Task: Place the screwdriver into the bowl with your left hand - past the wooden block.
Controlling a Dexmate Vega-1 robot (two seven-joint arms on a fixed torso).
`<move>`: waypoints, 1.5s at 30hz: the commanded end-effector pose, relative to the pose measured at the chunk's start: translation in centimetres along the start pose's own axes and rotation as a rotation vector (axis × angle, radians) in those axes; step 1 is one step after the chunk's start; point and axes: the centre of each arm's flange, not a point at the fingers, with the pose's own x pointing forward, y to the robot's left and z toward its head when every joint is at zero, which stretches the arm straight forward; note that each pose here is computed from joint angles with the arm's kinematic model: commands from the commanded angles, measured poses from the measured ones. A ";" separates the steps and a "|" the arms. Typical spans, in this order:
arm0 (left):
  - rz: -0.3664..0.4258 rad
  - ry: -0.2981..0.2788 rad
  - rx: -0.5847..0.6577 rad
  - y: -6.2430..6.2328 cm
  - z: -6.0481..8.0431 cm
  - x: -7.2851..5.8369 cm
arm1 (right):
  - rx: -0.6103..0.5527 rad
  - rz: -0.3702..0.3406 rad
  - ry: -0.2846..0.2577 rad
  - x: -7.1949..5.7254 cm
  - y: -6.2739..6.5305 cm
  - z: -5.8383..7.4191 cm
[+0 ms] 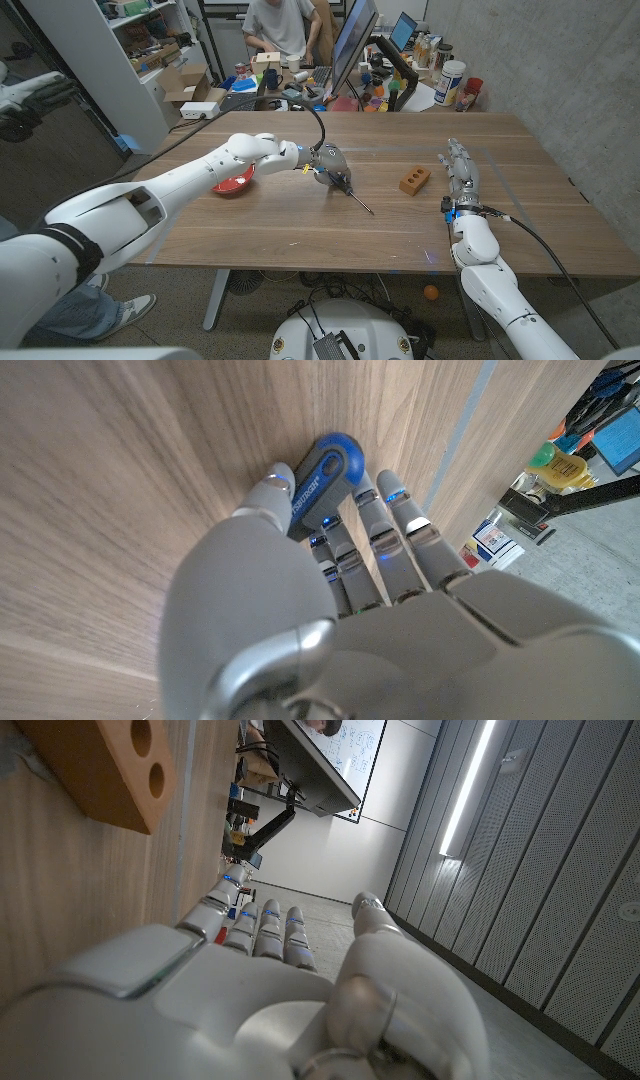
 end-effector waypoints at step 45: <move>0.174 0.144 -0.078 0.6 -1.3 -4.4 | -0.038 0.028 -0.004 1.0 1.3 1.5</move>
